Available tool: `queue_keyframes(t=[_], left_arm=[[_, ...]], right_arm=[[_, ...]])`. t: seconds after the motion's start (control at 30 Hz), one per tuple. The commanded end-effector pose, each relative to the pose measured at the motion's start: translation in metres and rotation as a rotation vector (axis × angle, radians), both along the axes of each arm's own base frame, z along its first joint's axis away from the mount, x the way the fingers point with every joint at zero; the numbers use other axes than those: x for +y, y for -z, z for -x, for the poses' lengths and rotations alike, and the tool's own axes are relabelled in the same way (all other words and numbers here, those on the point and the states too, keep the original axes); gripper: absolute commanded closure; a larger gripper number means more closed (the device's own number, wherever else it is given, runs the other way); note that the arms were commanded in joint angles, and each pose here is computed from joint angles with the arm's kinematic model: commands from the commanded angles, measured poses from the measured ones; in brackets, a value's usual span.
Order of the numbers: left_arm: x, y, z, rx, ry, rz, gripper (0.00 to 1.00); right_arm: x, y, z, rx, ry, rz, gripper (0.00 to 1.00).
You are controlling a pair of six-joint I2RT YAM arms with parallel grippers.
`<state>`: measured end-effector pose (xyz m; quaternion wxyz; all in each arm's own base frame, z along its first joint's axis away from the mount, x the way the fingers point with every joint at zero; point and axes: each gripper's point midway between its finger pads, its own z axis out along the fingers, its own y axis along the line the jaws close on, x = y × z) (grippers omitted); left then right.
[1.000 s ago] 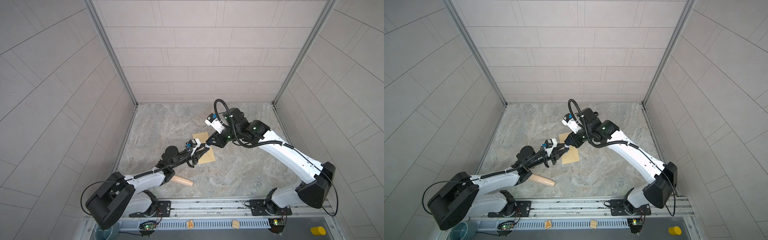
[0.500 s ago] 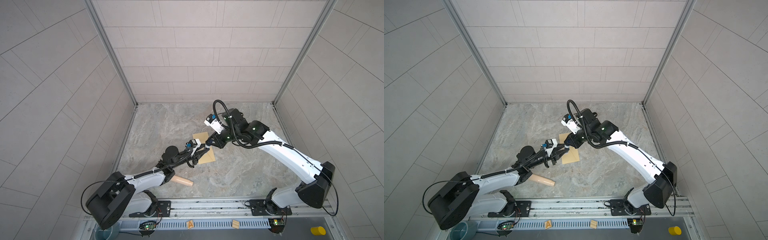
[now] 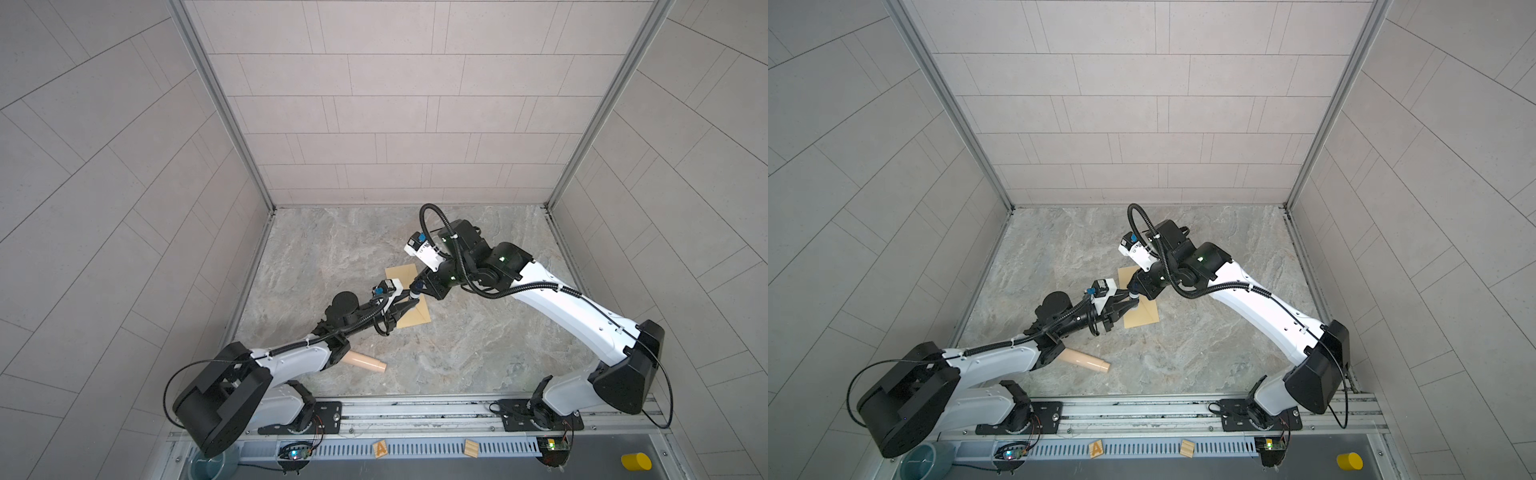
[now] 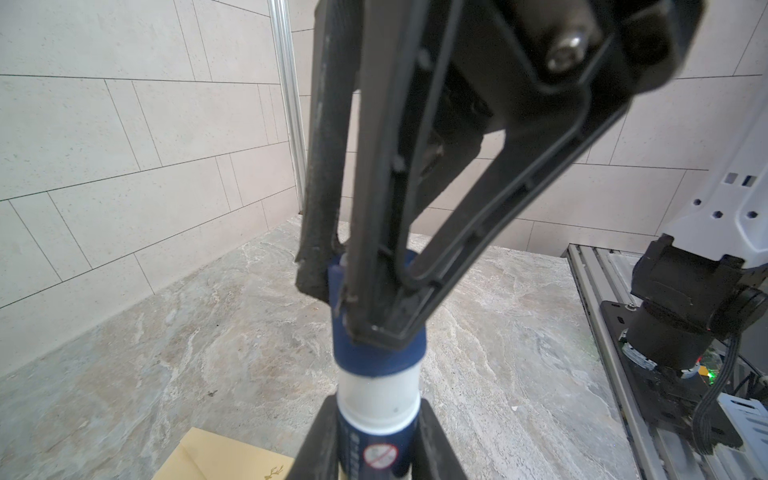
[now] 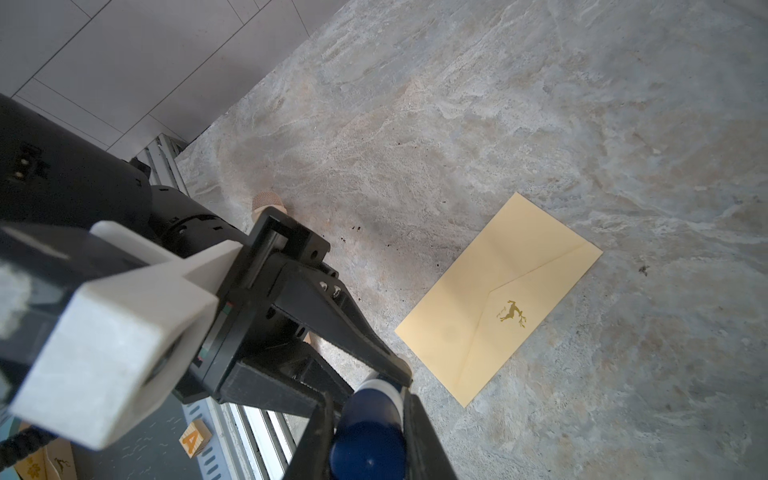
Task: Place the letter into the envelope and seal it
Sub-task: 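Press the blue cap down onto the glue stick top with the right gripper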
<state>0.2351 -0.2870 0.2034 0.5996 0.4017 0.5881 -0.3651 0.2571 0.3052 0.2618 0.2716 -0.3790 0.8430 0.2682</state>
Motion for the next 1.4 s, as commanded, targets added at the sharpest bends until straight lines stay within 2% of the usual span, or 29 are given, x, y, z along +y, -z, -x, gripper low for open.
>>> queue_keyframes(t=[0.0, 0.77, 1.0, 1.37], left_arm=[[-0.004, -0.032, 0.003, -0.096, 0.020, 0.080, 1.00], [-0.003, -0.035, 0.001, -0.103, 0.008, 0.092, 1.00], [0.001, -0.039, -0.003, -0.110, -0.026, 0.098, 1.00], [0.005, -0.045, -0.005, -0.123, -0.055, 0.109, 1.00]], right_arm=[[0.008, 0.012, 0.019, 0.043, -0.078, 0.035, 0.79], [-0.001, 0.036, 0.018, 0.029, -0.071, 0.156, 0.79], [0.000, 0.045, 0.016, 0.076, -0.003, 0.139, 0.79], [0.000, 0.065, 0.021, 0.104, 0.015, 0.142, 0.79]])
